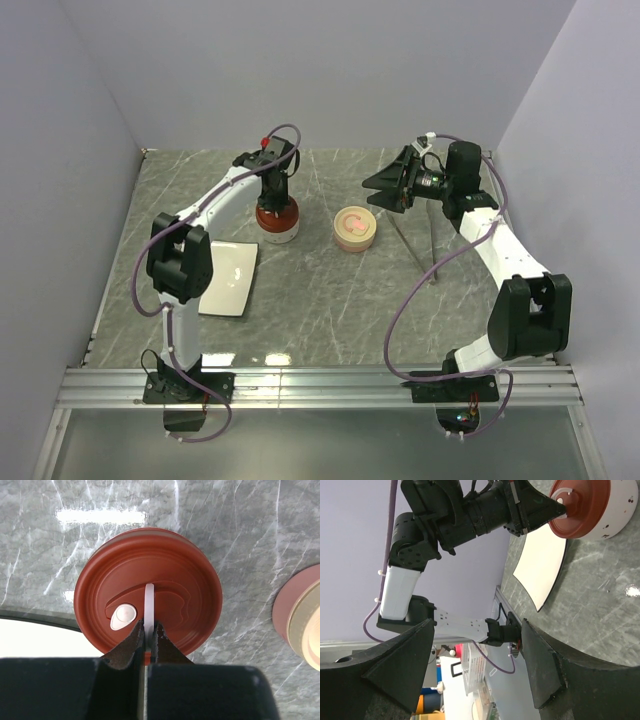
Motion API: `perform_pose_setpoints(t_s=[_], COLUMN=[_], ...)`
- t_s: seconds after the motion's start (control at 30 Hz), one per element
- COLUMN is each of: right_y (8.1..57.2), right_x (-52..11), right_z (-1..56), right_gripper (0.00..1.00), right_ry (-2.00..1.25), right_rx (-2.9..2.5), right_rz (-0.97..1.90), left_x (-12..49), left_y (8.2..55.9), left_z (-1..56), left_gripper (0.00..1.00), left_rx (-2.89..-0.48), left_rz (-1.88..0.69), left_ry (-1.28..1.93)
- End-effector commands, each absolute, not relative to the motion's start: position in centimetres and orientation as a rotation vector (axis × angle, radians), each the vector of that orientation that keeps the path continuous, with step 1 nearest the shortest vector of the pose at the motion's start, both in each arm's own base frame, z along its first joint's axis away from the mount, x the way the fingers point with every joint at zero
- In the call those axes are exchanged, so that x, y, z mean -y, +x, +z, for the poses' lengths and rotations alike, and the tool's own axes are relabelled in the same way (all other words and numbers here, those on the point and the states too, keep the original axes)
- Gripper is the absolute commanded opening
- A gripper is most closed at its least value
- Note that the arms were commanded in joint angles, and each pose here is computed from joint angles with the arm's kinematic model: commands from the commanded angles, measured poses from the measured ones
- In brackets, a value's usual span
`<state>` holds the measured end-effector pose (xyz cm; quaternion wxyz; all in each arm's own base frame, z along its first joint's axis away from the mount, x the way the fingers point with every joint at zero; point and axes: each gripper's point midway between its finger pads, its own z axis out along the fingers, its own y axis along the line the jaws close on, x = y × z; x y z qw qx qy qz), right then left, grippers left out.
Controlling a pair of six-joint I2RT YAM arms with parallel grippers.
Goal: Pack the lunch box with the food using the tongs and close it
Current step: Put the lid back on the lunch box
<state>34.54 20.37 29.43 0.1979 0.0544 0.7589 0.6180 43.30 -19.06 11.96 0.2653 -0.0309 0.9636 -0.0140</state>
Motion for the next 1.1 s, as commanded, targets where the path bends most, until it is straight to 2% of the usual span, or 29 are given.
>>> perform_pose_setpoints(t_s=[0.0,0.23,0.53,0.87,1.07], right_y=[33.6,33.7,33.6,33.6,33.6], right_x=[-20.2,-20.1,-20.1,-20.1,-20.2], right_z=[31.6,31.5,31.5,31.1,31.1], right_gripper=[0.77,0.77,0.77,0.77,0.77], right_ry=[0.075,0.084,0.079,0.077,0.077], right_rx=[-2.058,-2.059,-2.058,-2.064,-2.063], right_rz=[1.721,1.719,1.713,1.714,1.714], left_x=[19.4,19.2,19.0,19.0,18.8], left_y=[43.9,43.5,44.3,44.2,44.4], left_z=[13.9,16.8,15.9,17.5,16.2], left_gripper=[0.00,0.00,0.00,0.00,0.00], left_rx=[-2.574,-2.516,-2.532,-2.499,-2.538], left_rz=[-0.095,-0.116,-0.101,-0.135,-0.141], left_ry=[-0.058,-0.042,-0.045,-0.040,-0.057])
